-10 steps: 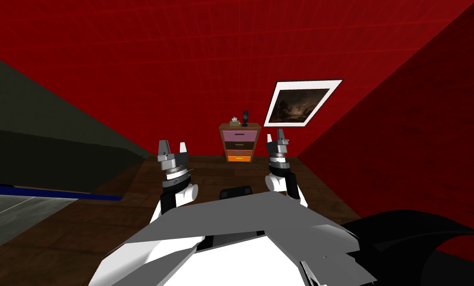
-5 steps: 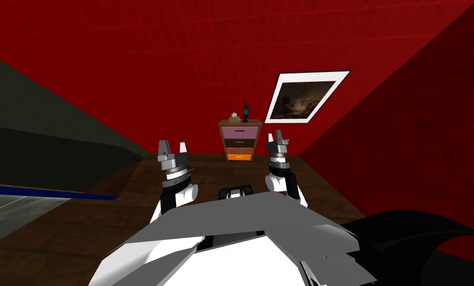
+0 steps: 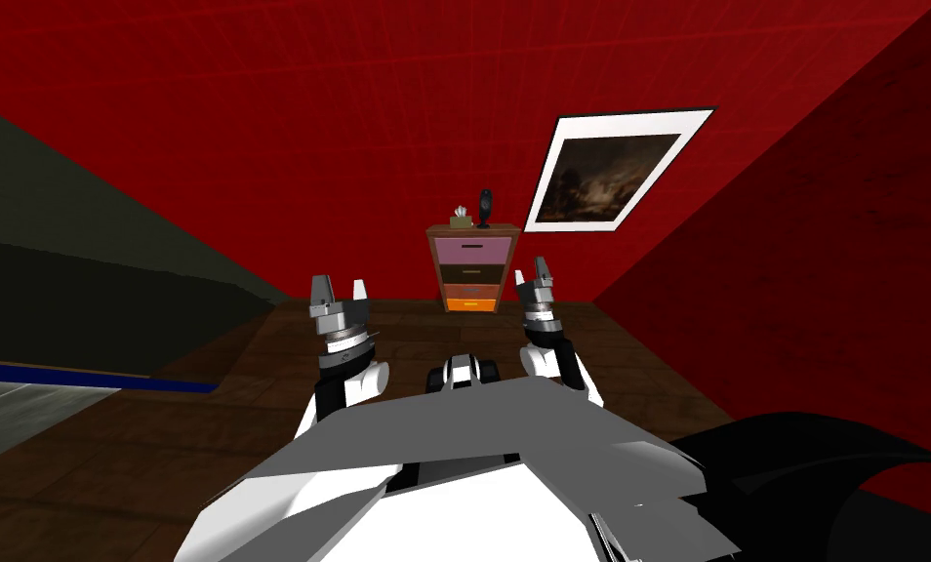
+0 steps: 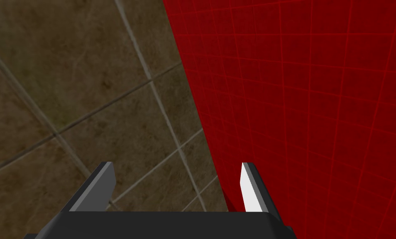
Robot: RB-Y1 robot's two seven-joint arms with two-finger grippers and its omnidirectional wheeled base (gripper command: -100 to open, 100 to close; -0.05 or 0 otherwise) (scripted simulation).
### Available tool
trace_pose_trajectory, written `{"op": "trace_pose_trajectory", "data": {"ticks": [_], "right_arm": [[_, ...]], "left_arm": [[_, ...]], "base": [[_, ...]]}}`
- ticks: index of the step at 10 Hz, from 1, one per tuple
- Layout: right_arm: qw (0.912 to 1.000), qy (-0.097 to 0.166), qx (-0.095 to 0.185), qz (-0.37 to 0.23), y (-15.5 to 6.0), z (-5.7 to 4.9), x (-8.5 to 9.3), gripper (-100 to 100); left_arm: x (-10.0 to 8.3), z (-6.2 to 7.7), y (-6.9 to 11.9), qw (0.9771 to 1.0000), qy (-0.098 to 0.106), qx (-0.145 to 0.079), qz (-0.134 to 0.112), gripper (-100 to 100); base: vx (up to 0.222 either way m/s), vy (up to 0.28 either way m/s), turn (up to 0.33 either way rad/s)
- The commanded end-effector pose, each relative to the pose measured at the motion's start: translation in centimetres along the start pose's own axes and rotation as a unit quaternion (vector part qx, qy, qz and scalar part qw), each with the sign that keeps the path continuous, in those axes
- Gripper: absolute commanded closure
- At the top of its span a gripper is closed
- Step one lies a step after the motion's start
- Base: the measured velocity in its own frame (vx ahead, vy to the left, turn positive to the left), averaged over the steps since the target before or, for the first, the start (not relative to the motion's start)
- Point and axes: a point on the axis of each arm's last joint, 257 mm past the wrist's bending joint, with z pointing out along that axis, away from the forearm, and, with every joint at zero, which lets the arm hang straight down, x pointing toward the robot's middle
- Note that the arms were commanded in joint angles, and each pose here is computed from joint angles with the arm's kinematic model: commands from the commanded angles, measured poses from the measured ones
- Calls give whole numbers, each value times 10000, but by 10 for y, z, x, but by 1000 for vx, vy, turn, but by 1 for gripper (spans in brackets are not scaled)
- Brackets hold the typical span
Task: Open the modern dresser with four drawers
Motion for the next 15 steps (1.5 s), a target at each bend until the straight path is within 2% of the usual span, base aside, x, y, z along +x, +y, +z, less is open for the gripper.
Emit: {"op": "trace_pose_trajectory", "data": {"ticks": [1, 3, 4, 5, 6, 7, 8, 9, 10, 11, 13, 14, 15], "right_arm": [[9986, 265, 382, -235, -27, -3, 12, -100], [9924, 600, 950, -494, -68, -17, 28, -100], [9912, 639, 984, -614, -70, -17, 29, -100], [9852, 799, 1334, -722, -95, -28, 36, -100], [9840, 842, 1326, -843, -95, -28, 37, -100], [9755, 1006, 1697, -973, -122, -41, 43, -100], [9739, 1050, 1687, -1098, -122, -42, 44, -100], [9630, 1205, 2076, -1222, -149, -58, 49, -100], [9607, 1256, 2060, -1373, -149, -58, 50, -100], [9487, 1409, 2415, -1477, -174, -76, 54, -100], [9439, 1465, 2434, -1683, -177, -77, 54, -100], [9273, 1624, 2816, -1859, -203, -98, 55, -100], [9246, 1654, 2812, -1966, -203, -99, 55, -100]], "left_arm": [[0, 0, 0, 10000, 0, 0, 0, 0], [0, 0, 0, 10000, 0, 0, 0, 0], [0, 0, 0, 10000, 0, 0, 0, 0], [0, 0, 0, 10000, 0, 0, 0, 0], [0, 0, 0, 10000, 0, 0, 0, 0], [0, 0, 0, 10000, 0, 0, 0, 0], [0, 0, 0, 10000, 0, 0, 0, 0], [0, 0, 0, 10000, 0, 0, 0, 0], [0, 0, 0, 10000, 0, 0, 0, 0], [0, 0, 0, 10000, 0, 0, 0, 0], [0, 0, 0, 10000, 0, 0, 0, 0], [0, 0, 0, 10000, 0, 0, 0, 0], [0, 0, 0, 10000, 0, 0, 0, 0]], "base": [[27, 59, 2], [31, 60, 13], [29, 63, 1], [29, 61, 15], [26, 49, 5], [38, 61, 13], [28, 55, 8], [33, 59, 13], [38, 61, 10], [54, 67, 14], [26, 45, 3], [25, 56, 14], [38, 59, 12]]}}
